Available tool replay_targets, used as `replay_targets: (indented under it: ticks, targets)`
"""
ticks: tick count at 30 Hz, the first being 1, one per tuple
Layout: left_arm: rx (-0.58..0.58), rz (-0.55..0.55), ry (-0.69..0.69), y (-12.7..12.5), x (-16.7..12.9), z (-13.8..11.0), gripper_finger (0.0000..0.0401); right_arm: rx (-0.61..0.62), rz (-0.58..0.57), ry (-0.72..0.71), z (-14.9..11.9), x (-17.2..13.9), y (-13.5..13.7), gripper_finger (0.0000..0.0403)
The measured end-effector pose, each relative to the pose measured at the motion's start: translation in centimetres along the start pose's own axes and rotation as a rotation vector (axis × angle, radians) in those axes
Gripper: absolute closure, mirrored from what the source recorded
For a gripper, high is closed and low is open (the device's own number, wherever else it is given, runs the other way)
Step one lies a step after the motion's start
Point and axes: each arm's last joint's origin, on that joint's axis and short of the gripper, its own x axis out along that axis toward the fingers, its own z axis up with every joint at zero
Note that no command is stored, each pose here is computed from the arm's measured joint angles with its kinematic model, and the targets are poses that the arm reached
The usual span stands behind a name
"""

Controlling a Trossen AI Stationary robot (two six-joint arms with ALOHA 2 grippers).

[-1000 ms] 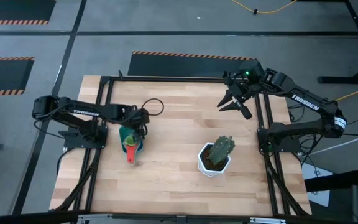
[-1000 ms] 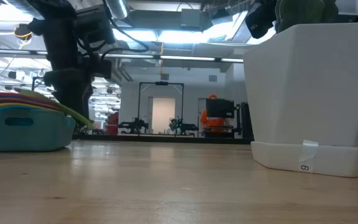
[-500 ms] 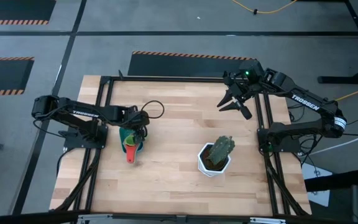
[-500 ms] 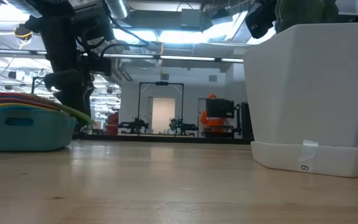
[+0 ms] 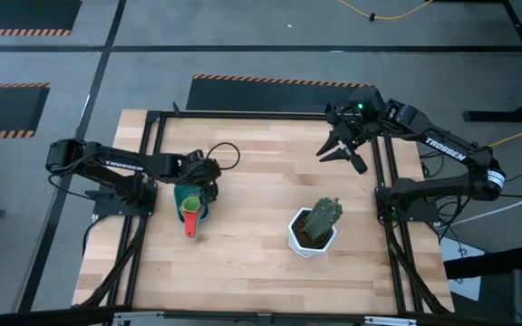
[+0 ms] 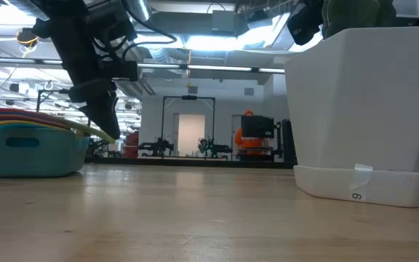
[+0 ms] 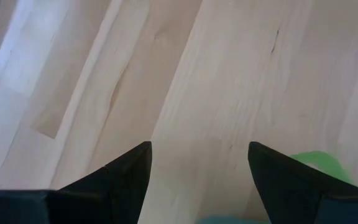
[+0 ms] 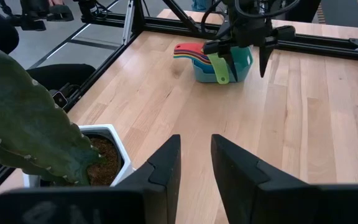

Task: Nest measuring cups in basket
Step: Adjust the green measuring cup

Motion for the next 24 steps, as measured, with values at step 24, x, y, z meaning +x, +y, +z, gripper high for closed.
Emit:
replay_targets:
  ticks: [24]
  targets:
    - [-0.033, -0.074, -0.056, 2.3, 1.5, 1.3, 0.014, 0.0, 0.0, 0.0, 0.0, 0.0, 0.0, 0.0308]
